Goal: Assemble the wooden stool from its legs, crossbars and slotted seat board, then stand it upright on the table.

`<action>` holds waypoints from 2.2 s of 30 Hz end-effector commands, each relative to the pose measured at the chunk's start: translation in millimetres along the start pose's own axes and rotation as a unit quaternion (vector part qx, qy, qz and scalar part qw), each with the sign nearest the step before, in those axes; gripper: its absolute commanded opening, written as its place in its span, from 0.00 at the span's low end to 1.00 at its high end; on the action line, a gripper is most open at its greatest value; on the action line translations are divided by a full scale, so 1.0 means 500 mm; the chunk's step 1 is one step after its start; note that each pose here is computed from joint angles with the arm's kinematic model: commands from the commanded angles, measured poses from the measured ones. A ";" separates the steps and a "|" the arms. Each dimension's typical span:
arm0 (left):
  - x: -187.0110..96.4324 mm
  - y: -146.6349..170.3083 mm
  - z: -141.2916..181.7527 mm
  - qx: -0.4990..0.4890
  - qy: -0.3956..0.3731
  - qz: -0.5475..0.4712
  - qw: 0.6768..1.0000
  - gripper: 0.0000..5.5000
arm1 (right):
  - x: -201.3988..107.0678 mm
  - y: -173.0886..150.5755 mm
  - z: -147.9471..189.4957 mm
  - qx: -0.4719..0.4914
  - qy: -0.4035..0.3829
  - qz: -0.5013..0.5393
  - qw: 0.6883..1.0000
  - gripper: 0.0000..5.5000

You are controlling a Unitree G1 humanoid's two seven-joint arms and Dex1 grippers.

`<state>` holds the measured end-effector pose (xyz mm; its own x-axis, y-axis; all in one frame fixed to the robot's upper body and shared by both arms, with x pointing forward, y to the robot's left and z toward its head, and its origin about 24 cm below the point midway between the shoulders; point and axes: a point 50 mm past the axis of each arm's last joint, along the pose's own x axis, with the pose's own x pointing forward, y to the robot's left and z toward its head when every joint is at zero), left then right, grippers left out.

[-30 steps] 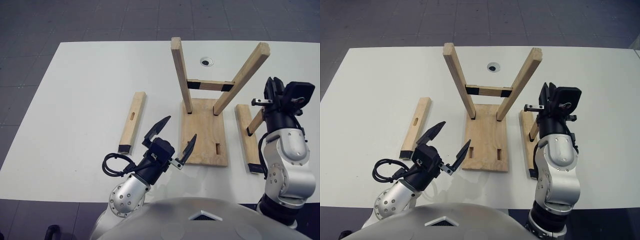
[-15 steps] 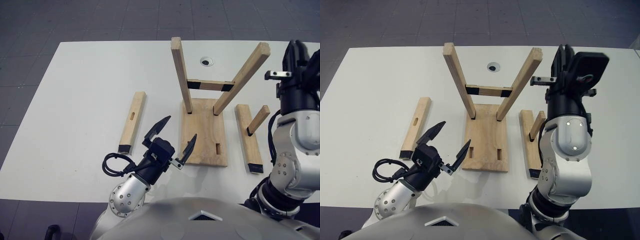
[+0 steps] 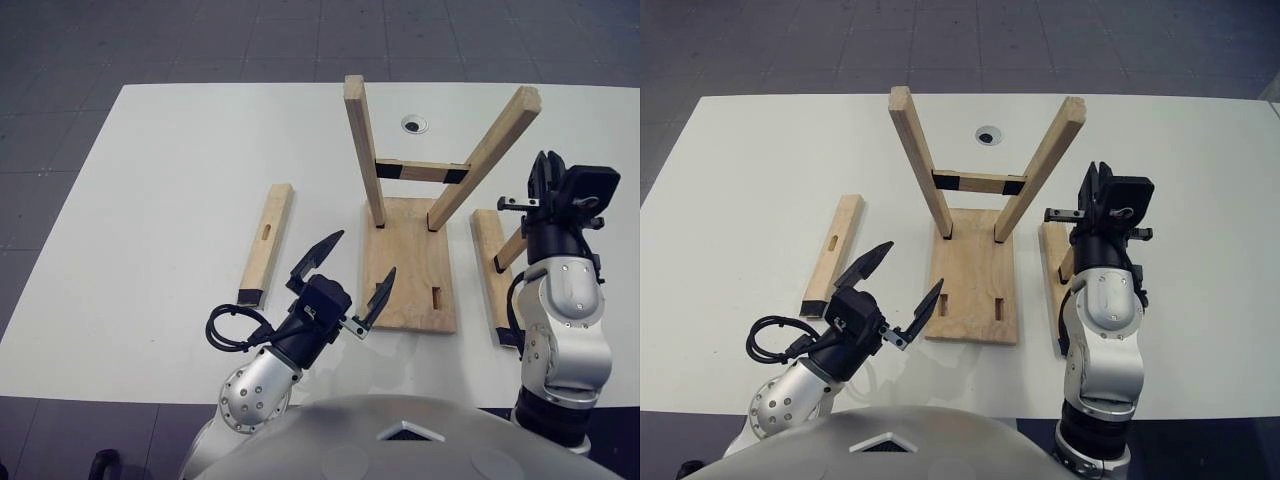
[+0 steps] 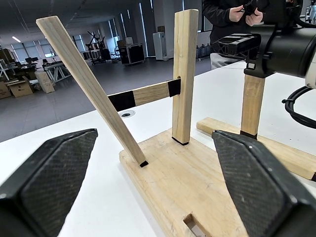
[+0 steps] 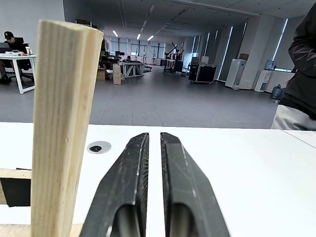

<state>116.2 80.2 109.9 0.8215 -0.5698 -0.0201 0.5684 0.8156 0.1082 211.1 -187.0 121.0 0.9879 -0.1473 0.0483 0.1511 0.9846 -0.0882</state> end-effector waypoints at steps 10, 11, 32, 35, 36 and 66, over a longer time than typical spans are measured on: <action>0.000 -0.010 -0.003 -0.008 0.002 -0.007 1.000 0.78 | -0.041 -0.071 0.207 0.044 -0.205 -0.025 0.977 0.07; 0.000 -0.010 -0.003 -0.008 0.003 -0.007 1.000 0.78 | -0.044 -0.073 0.195 0.038 -0.183 -0.018 0.982 0.07; -0.008 -0.004 0.004 -0.004 0.010 0.011 1.000 0.78 | -0.279 -0.057 -0.049 0.005 0.289 0.067 0.955 0.81; -0.010 -0.004 0.006 -0.004 0.010 0.010 1.000 0.78 | -0.277 -0.034 -0.070 -0.003 0.310 0.076 0.948 0.90; -0.010 -0.004 0.007 -0.004 0.010 0.008 1.000 0.78 | -0.275 -0.030 -0.078 -0.008 0.315 0.075 0.946 0.94; -0.026 0.006 0.022 -0.012 0.011 0.006 1.000 0.78 | -0.236 -0.028 -0.212 -0.042 0.438 0.063 0.896 0.74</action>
<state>108.5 89.2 118.8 0.8342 -0.5495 -0.0454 0.5512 0.8292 0.0927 116.6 -188.1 40.4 0.7920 -0.0583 -0.6078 -0.0077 0.9944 -0.1055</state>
